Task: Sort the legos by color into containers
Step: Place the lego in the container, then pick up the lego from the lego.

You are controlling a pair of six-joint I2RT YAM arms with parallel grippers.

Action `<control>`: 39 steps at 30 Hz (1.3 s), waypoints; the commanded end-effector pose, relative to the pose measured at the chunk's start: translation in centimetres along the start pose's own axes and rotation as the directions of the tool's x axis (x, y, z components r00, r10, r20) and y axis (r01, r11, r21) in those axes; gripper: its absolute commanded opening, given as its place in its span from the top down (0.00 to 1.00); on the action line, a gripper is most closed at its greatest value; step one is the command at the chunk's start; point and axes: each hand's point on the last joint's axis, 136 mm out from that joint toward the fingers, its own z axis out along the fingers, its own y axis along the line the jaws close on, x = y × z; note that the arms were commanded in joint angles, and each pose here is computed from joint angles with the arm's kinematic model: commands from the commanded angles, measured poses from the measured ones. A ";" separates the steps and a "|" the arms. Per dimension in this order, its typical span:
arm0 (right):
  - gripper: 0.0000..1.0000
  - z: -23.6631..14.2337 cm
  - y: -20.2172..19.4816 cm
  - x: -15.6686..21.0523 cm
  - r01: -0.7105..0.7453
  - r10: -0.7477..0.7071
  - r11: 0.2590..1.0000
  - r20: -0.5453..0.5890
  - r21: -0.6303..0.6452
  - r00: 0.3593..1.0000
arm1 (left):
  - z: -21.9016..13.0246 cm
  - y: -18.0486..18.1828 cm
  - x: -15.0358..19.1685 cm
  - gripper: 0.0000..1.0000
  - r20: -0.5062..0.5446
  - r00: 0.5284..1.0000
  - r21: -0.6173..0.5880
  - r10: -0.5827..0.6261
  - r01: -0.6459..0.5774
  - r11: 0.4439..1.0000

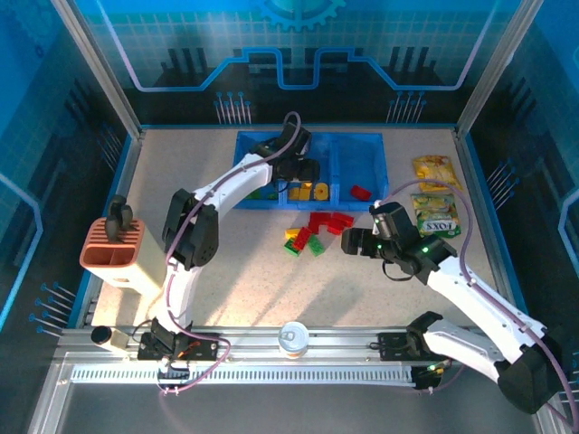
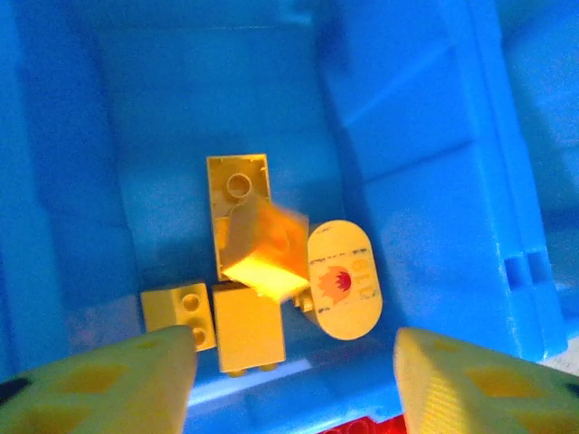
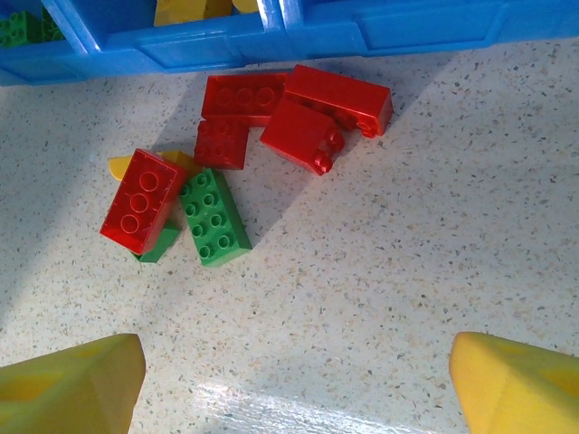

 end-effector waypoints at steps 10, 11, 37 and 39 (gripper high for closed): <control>0.16 3.6 5.4 -1.7 -0.016 0.016 1.000 -0.114 -0.001 0.993 | -12.8 -0.5 2.2 0.29 0.150 0.989 0.090 -0.010 -0.003 0.996; 0.16 4.3 6.2 -1.6 -0.011 0.012 1.000 -0.131 0.003 0.991 | -13.5 0.2 3.5 0.29 0.152 0.988 0.082 -0.015 0.002 0.997; 0.59 16.1 11.9 2.6 0.045 0.011 0.983 -0.302 0.178 0.953 | -18.2 9.9 18.3 0.29 0.096 0.988 -0.062 -0.117 0.124 0.990; 0.63 14.9 11.7 1.7 0.060 -0.006 0.981 -0.275 0.186 0.962 | -18.2 9.9 18.3 0.29 0.096 0.988 -0.060 -0.119 0.125 0.990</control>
